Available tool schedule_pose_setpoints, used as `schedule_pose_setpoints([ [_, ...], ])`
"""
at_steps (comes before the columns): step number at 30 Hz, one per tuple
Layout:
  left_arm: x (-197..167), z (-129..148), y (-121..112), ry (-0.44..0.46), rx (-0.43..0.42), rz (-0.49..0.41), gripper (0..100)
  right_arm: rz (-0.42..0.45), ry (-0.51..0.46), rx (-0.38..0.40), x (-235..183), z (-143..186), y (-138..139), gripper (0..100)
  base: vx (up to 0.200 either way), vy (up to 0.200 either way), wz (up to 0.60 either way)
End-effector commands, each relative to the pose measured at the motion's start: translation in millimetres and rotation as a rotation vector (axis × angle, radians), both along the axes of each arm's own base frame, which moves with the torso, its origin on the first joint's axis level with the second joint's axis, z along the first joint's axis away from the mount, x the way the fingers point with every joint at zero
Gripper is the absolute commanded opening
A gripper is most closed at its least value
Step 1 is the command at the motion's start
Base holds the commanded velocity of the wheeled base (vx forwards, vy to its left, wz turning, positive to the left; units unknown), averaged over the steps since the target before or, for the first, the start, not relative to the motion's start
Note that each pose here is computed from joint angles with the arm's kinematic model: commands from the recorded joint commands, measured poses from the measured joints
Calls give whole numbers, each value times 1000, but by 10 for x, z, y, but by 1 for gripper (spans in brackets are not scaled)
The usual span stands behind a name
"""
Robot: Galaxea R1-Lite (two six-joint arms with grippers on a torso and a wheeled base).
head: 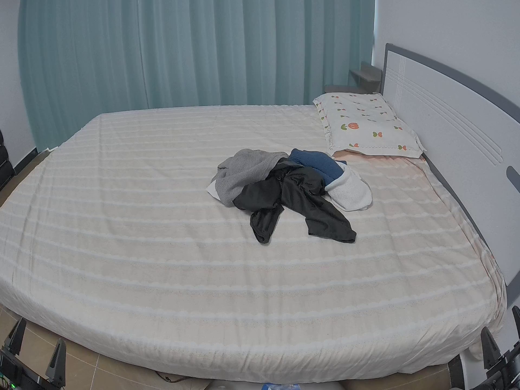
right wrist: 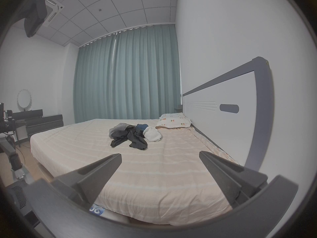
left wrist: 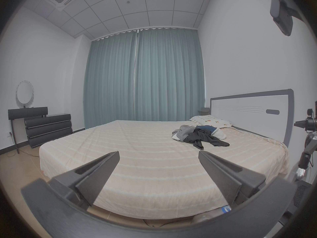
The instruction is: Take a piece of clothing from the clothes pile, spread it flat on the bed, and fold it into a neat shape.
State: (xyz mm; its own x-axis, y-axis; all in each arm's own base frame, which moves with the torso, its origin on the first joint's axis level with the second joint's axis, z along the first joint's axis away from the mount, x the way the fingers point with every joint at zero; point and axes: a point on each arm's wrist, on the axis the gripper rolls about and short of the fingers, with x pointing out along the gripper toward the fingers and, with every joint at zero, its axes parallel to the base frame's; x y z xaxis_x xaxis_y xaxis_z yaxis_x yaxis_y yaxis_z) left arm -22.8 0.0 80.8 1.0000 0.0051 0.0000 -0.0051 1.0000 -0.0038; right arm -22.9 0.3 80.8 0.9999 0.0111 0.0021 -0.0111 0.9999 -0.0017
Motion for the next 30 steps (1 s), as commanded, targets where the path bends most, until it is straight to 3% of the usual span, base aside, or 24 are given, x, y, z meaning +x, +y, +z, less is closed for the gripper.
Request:
schedule_pose_setpoints([
  [1, -2, -49, 0, -2, -1, 1, 100, 21, -21, -6, -14, 20, 4, 100, 0, 0, 0],
  [4, -2, -49, 0, -2, -1, 1, 100, 52, -83, 14, -71, 561, 7, 100, 0, 0, 0],
  [7, -2, -49, 0, -2, -1, 1, 100, 97, 47, -38, 96, 622, 18, 100, 0, 0, 0],
  [8, -2, -49, 0, -2, -1, 1, 100, 102, 52, -39, 105, 625, 18, 100, 0, 0, 0],
  [9, -2, -49, 0, -2, -1, 1, 100, 148, 126, -37, 253, 663, 30, 100, 0, 0, 0],
  [13, -2, -49, 0, -2, -1, 1, 100, 182, 293, 67, 625, 711, 46, 100, 0, 0, 0],
  [14, -2, -49, 0, -2, -1, 1, 100, 183, 298, 68, 640, 711, 47, 100, 0, 0, 0],
  [15, -2, -49, 0, -2, -1, 1, 100, 218, 346, 94, 892, 796, 79, 100, 0, 0, 0],
  [21, -2, -49, 0, -2, -1, 1, 100, 311, 471, 98, 1666, 824, 307, 100, 0, 0, 0],
  [25, -2, -49, 0, -2, -1, 1, 100, 276, 551, 87, 2225, 671, 541, 100, 0, 0, 0],
  [30, -2, -49, 0, -2, -1, 1, 100, 212, 537, 101, 2944, 435, 894, 100, 0, 0, 0],
])
